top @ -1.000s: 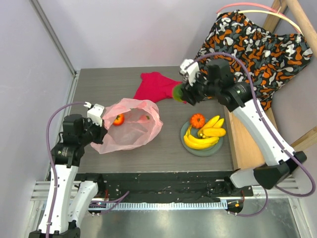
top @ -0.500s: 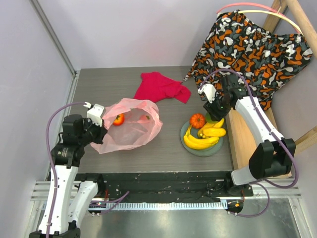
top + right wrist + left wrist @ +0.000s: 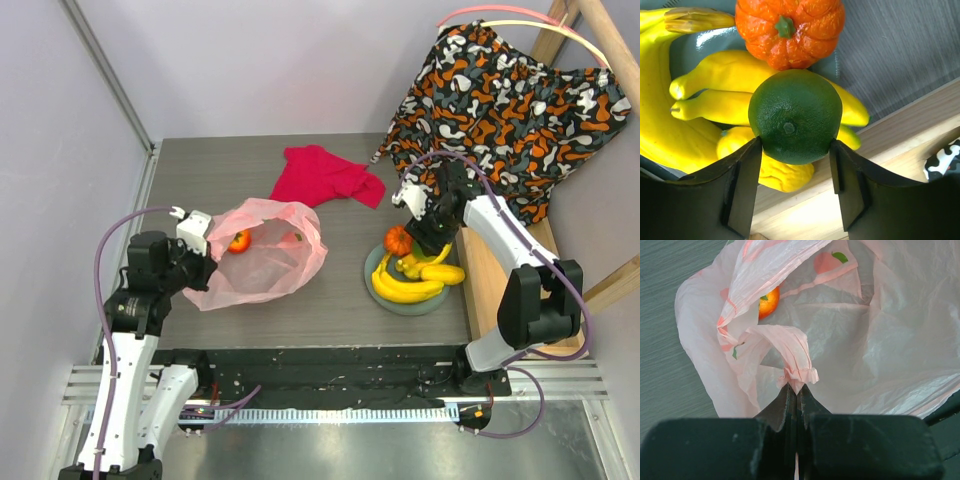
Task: Take the fake fruits out of the plastic bag
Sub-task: Place the fake fruit on the plate, then adjust the plastic bag at the center of the board.
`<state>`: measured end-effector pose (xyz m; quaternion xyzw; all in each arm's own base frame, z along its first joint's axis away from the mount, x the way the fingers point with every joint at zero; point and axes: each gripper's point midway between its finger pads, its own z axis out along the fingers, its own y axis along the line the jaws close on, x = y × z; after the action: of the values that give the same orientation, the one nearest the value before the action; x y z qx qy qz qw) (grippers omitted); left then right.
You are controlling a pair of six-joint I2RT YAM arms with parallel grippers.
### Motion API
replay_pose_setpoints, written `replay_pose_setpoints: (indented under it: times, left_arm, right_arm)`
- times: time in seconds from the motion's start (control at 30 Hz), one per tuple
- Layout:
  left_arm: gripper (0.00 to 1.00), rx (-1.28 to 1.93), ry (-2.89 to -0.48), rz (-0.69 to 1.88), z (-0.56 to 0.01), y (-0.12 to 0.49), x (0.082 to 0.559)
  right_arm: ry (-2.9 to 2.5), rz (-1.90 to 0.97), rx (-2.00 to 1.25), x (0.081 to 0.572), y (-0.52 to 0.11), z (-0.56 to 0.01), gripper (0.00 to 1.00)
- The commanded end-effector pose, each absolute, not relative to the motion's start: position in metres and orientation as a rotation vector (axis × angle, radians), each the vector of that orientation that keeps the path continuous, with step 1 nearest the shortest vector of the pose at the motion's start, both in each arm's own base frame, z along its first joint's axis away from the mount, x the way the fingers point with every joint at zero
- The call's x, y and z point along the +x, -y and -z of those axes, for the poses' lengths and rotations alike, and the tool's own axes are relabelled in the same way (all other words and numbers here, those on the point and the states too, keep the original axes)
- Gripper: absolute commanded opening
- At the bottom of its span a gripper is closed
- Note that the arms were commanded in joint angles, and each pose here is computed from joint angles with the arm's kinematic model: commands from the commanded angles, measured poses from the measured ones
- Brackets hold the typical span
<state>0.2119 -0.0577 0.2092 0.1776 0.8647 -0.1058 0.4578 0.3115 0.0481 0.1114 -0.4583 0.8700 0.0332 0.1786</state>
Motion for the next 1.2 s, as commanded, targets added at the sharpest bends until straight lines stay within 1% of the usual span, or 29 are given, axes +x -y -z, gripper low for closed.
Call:
replay_pose_setpoints:
  times: [0.0,0.07,0.13,0.17,0.4,0.47,0.57,0.6,0.63,0.67,0.7,0.73,0.77,0.8,0.87,0.9,1.0,1.03,1.07,1.1,1.17]
  left_arm:
    - [0.0,0.445,-2.099,0.264,-0.213,0.059,0.219]
    - [0.0,0.446,-2.096,0.271,-0.212,0.06,0.219]
    - [0.0,0.445,-2.095,0.276,-0.211,0.061,0.22]
    - [0.0,0.443,-2.092,0.278,-0.211,0.061,0.22]
    - [0.0,0.454,-2.091,0.29,-0.21,0.063,0.223]
    - [0.0,0.46,-2.089,0.286,-0.21,0.063,0.223]
    - [0.0,0.445,-2.081,0.284,-0.215,0.063,0.223]
    - [0.0,0.421,-2.075,0.29,-0.219,0.063,0.222]
    - [0.0,0.411,-2.075,0.294,-0.221,0.063,0.221]
    - [0.0,0.409,-2.074,0.294,-0.227,0.063,0.218]
    - [0.0,0.414,-2.078,0.297,-0.228,0.063,0.217]
    - [0.0,0.425,-2.08,0.292,-0.231,0.063,0.214]
    - [0.0,0.427,-2.105,0.287,-0.228,0.061,0.21]
    - [0.0,0.422,-2.104,0.264,-0.232,0.058,0.209]
    - [0.0,0.407,-2.096,0.255,-0.235,0.056,0.207]
    - [0.0,0.409,-2.095,0.26,-0.236,0.057,0.206]
    - [0.0,0.375,-2.109,0.263,-0.238,0.056,0.205]
    - [0.0,0.367,-2.106,0.258,-0.242,0.055,0.204]
    - [0.0,0.357,-2.104,0.261,-0.244,0.055,0.204]
    - [0.0,0.352,-2.102,0.267,-0.245,0.056,0.204]
    - [0.0,0.345,-2.092,0.289,-0.247,0.059,0.204]
  right_arm:
    - [-2.396,-0.053,-1.235,0.326,-0.051,-0.129,0.64]
    - [-2.365,-0.07,-1.196,0.329,-0.056,-0.142,0.69]
    - [-2.343,-0.081,-1.171,0.333,-0.06,-0.155,0.7]
    - [-2.341,-0.086,-1.159,0.334,-0.061,-0.159,0.83]
    - [-2.35,-0.051,-1.133,0.331,-0.056,-0.178,0.83]
    - [-2.327,-0.103,-1.157,0.324,-0.063,-0.188,0.82]
    - [-2.176,-0.27,-1.119,0.328,-0.107,-0.239,0.8]
    - [-2.103,-0.293,-1.107,0.331,-0.127,-0.268,0.78]
    - [-2.042,-0.351,-1.197,0.323,-0.166,-0.275,0.78]
    - [-1.98,-0.379,-1.244,0.318,-0.193,-0.287,0.77]
    - [-1.896,-0.403,-1.272,0.315,-0.217,-0.309,0.76]
    - [-1.824,-0.485,-1.35,0.292,-0.258,-0.318,0.74]
    - [-1.791,-0.525,-1.383,0.29,-0.282,-0.317,0.73]
    - [-1.726,-0.565,-1.399,0.284,-0.302,-0.333,0.72]
    - [-1.67,-0.655,-1.471,0.267,-0.349,-0.328,0.68]
    - [-1.637,-0.683,-1.483,0.263,-0.362,-0.333,0.66]
    - [-1.597,-0.774,-1.576,0.251,-0.401,-0.314,0.57]
    - [-1.582,-0.809,-1.608,0.246,-0.41,-0.309,0.55]
    - [-1.572,-0.825,-1.628,0.244,-0.417,-0.303,0.51]
    - [-1.584,-0.848,-1.664,0.239,-0.429,-0.287,0.5]
    - [-1.581,-0.894,-1.698,0.233,-0.442,-0.274,0.47]
